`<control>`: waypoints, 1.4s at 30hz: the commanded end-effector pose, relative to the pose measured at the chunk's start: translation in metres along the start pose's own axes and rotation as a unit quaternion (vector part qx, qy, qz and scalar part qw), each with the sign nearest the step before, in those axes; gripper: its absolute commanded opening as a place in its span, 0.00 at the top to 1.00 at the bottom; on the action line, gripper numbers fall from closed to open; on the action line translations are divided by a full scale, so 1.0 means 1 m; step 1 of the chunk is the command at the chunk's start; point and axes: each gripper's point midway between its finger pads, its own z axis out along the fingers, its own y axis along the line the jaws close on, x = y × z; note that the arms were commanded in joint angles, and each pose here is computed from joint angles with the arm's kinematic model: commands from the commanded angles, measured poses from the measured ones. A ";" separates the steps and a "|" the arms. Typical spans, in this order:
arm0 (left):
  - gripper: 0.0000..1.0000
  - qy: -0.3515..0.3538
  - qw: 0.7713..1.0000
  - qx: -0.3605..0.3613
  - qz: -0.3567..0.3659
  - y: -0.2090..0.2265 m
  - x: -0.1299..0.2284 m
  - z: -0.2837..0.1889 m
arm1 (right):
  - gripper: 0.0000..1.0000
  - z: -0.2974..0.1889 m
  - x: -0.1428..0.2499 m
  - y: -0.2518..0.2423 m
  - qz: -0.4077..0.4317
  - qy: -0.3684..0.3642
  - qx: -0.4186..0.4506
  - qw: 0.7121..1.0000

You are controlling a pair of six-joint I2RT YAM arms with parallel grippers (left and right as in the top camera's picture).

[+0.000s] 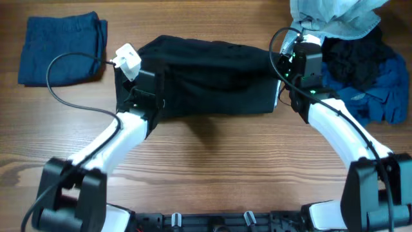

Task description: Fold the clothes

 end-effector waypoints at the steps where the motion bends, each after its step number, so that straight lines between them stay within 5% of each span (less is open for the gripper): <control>1: 0.96 -0.028 0.999 -0.031 -0.014 0.015 -0.005 0.025 | 0.96 0.018 -0.001 -0.014 0.002 -0.026 0.036 0.999; 19: 0.88 -0.097 0.991 0.000 -0.090 0.014 -0.019 0.090 | 0.96 0.062 -0.021 -0.017 0.019 -0.131 0.032 0.991; 23: 0.55 -0.104 0.993 0.020 -0.060 -0.001 -0.031 0.092 | 0.96 0.061 -0.026 -0.016 0.021 -0.141 0.031 0.989; 26: 0.02 -0.111 0.993 0.028 -0.041 -0.009 -0.040 0.092 | 0.95 0.059 -0.033 -0.016 0.025 -0.157 0.034 0.987; 27: 0.00 -0.112 0.993 0.033 -0.034 -0.012 -0.043 0.092 | 0.86 0.058 -0.035 -0.015 0.026 -0.162 0.031 0.986; 31: 0.00 -0.115 0.993 0.037 -0.003 -0.016 -0.046 0.092 | 0.01 0.057 -0.038 -0.014 0.027 -0.168 0.028 0.985; 38: 0.00 -0.095 0.993 0.028 0.067 -0.018 -0.036 0.088 | 0.00 0.058 -0.037 -0.010 0.001 -0.162 0.023 0.987; 42: 0.00 -0.039 0.990 0.017 0.135 -0.018 -0.023 0.070 | 0.00 0.048 -0.016 0.010 -0.016 -0.074 -0.028 0.997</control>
